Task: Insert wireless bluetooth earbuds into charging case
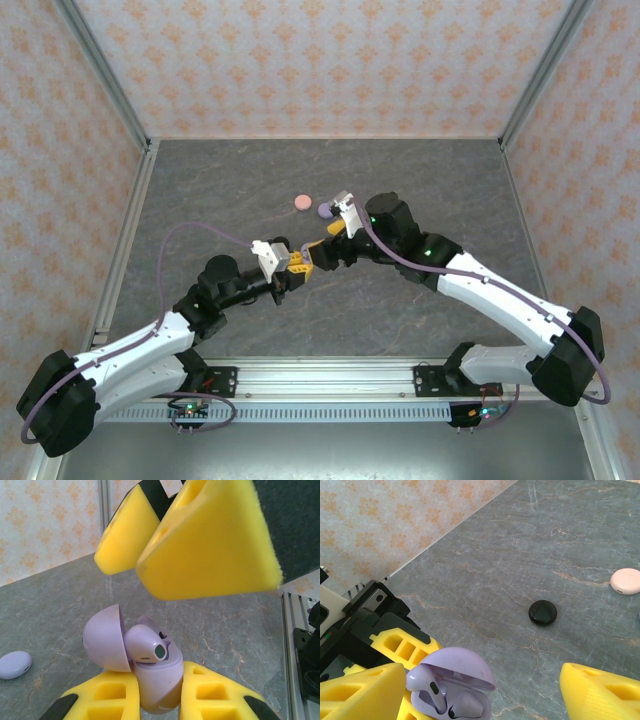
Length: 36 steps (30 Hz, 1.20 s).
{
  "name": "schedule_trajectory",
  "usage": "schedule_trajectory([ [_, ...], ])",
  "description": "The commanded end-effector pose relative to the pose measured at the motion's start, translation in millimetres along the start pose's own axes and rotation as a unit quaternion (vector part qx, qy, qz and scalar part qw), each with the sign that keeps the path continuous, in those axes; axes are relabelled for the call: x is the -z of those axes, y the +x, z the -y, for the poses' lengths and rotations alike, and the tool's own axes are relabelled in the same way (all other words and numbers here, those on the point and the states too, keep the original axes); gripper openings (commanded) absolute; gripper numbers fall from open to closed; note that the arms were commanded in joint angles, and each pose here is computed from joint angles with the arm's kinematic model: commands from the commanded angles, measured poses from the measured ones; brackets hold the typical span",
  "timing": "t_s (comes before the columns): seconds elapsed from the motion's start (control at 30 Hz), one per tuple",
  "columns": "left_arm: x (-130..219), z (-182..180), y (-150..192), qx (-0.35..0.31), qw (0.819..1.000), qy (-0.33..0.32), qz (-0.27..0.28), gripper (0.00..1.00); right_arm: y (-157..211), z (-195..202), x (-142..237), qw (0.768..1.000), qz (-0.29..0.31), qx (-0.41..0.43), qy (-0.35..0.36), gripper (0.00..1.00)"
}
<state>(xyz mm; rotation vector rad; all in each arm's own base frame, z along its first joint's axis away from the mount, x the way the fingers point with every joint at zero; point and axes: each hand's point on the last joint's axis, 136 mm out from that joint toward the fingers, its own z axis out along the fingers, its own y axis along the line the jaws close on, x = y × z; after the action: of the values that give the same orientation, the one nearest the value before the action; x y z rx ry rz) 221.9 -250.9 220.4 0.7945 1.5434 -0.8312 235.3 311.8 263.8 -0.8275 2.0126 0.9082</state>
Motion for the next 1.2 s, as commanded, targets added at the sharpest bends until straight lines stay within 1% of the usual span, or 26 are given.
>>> schedule_trajectory([
  [0.0,1,5,-22,-0.024,0.999,0.011,0.026,0.00,-16,-5,9,1.000,0.023,-0.001,-0.004,0.81],
  [0.07,1,5,-21,-0.023,0.999,0.010,0.024,0.00,-15,-8,10,1.000,0.020,-0.003,-0.011,0.81],
  [0.23,0,5,-20,-0.023,0.999,0.011,0.022,0.00,-9,-10,4,1.000,0.003,-0.005,-0.023,0.88],
  [0.4,0,6,-21,-0.022,0.999,0.012,0.023,0.00,-4,-10,-5,0.999,-0.011,-0.010,-0.032,0.91],
  [0.63,0,5,-22,-0.023,0.999,0.011,0.023,0.00,2,-3,-10,1.000,-0.022,-0.015,-0.016,0.90],
  [0.77,1,5,-23,-0.023,0.999,0.011,0.026,0.00,5,5,-8,1.000,-0.026,-0.014,0.007,0.89],
  [0.9,1,5,-24,-0.023,0.999,0.010,0.029,0.00,11,7,-6,0.999,-0.034,-0.015,0.014,0.86],
  [1.07,2,6,-24,-0.023,0.999,0.010,0.030,0.00,11,9,-1,0.999,-0.029,-0.014,0.023,0.87],
  [1.17,2,5,-23,-0.023,0.999,0.009,0.029,0.00,5,1,4,1.000,-0.016,-0.012,0.007,0.89],
])
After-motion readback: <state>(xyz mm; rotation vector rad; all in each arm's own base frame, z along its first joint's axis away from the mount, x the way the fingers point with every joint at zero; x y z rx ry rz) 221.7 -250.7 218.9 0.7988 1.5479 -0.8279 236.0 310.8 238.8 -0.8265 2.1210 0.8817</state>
